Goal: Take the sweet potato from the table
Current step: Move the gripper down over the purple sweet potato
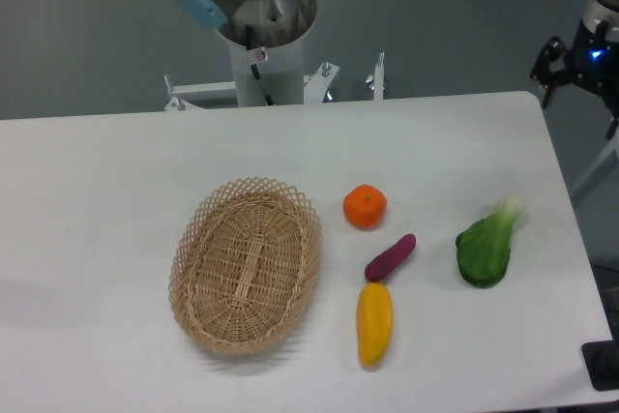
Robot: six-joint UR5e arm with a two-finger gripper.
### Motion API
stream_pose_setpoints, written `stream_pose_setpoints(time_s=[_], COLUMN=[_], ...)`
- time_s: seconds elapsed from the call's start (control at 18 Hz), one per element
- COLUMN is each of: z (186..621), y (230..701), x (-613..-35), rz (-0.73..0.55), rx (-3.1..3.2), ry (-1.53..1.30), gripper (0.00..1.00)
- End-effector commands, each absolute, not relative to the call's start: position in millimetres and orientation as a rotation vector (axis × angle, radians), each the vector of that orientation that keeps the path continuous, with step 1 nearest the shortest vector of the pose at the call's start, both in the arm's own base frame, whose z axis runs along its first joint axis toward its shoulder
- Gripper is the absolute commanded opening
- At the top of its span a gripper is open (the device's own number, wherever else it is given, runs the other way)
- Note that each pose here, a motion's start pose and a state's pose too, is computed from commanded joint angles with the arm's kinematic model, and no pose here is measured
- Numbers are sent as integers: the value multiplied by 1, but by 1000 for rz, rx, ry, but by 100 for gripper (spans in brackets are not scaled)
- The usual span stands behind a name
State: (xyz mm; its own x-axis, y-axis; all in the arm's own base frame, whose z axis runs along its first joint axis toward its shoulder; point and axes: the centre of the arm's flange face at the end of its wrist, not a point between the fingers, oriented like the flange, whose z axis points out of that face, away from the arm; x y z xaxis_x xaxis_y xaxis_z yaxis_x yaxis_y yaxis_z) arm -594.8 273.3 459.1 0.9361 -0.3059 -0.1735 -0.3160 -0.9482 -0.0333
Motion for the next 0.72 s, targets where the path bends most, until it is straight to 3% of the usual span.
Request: stream_pose_setpoints(time_s=[0.39, 0.72], z=[450, 425], y=[281, 305], x=[-588, -573], rz=[217, 165], rx=[-2983, -2997], ry=[395, 122], gripper=[100, 100])
